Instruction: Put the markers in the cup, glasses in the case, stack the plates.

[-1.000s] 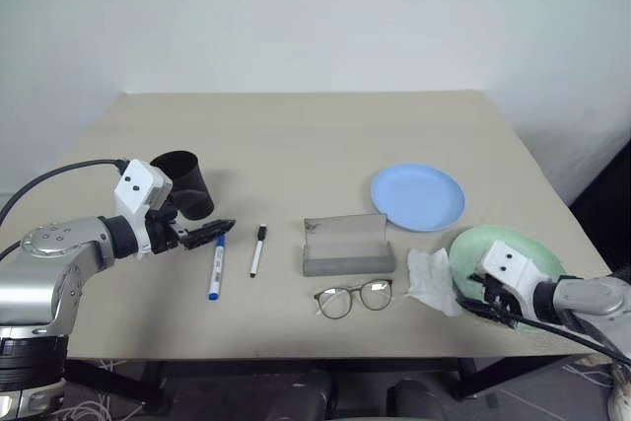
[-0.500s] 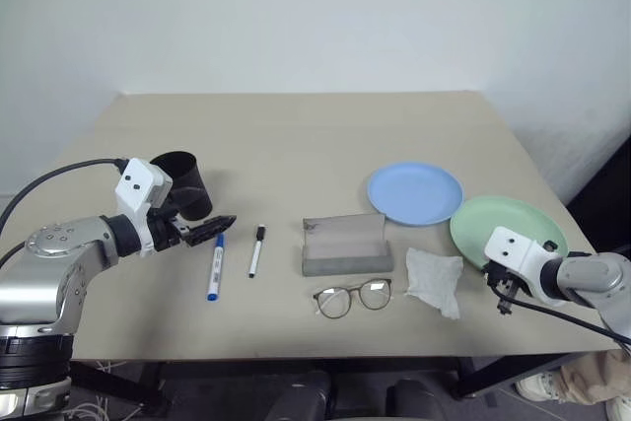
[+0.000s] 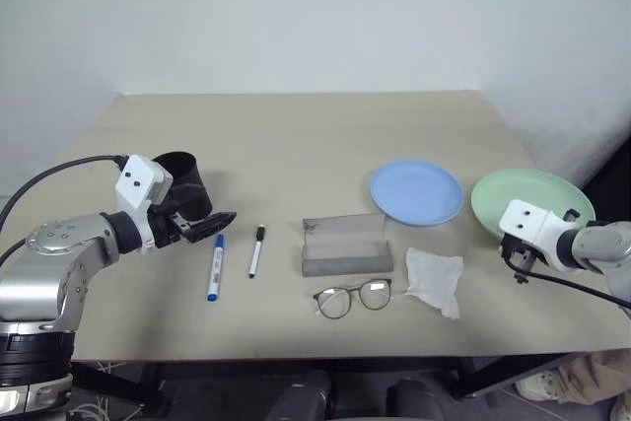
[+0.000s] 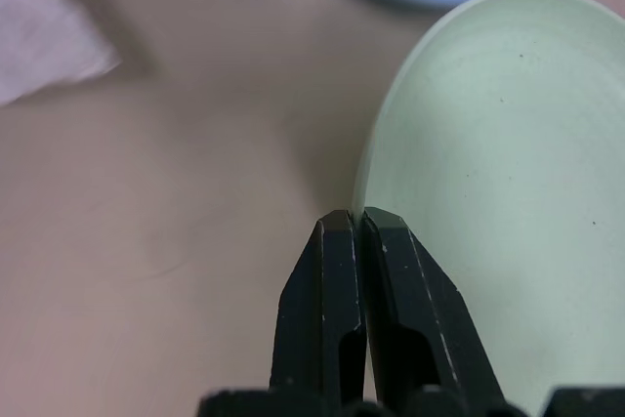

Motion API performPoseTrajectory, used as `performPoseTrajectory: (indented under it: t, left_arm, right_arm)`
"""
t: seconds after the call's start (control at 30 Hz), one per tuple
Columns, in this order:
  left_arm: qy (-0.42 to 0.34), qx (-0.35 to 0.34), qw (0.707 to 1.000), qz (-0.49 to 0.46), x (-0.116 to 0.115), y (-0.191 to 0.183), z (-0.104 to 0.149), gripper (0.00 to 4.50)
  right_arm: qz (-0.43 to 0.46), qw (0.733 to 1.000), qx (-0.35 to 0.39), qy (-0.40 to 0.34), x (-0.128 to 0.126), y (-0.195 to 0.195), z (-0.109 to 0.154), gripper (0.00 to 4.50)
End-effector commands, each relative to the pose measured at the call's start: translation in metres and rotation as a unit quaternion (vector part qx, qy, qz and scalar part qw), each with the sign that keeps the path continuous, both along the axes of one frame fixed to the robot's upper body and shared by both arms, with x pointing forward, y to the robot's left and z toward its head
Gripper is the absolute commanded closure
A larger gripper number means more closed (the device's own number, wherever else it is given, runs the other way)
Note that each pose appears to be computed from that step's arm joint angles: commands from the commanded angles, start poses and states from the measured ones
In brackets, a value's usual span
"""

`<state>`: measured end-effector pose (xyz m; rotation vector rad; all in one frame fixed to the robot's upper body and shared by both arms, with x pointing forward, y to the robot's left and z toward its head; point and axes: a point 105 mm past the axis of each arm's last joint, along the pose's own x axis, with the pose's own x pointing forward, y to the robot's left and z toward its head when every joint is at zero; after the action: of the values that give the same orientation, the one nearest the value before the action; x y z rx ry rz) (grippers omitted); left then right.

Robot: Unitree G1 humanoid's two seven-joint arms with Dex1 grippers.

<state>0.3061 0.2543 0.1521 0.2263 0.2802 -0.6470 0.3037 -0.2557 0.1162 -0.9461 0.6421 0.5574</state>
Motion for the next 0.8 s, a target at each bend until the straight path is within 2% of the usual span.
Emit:
performPoseTrajectory:
  t: [0.03, 0.17, 0.27, 0.4, 0.8]
  left_arm:
    - [-0.028, 0.011, 1.000, -0.004, 0.003, -0.003, 0.014, 0.00]
    - [-0.029, 0.008, 1.000, -0.004, 0.003, -0.004, 0.014, 0.00]
    - [-0.031, 0.008, 0.999, -0.002, 0.004, -0.004, 0.016, 0.00]
    - [-0.034, 0.006, 0.999, 0.002, 0.002, -0.004, 0.017, 0.00]
    - [-0.035, 0.007, 0.999, 0.025, -0.009, 0.002, 0.017, 0.00]
  right_arm:
    - [0.028, 0.998, 0.014, -0.059, 0.021, 0.019, 0.025, 4.46]
    - [0.082, 0.993, 0.039, -0.080, 0.037, 0.052, 0.031, 4.46]
    - [0.124, 0.984, 0.086, -0.096, 0.053, 0.088, 0.038, 4.46]
    - [0.164, 0.977, 0.106, -0.086, 0.059, 0.114, 0.036, 4.46]
    - [0.231, 0.970, 0.070, -0.033, 0.055, 0.128, 0.008, 4.46]
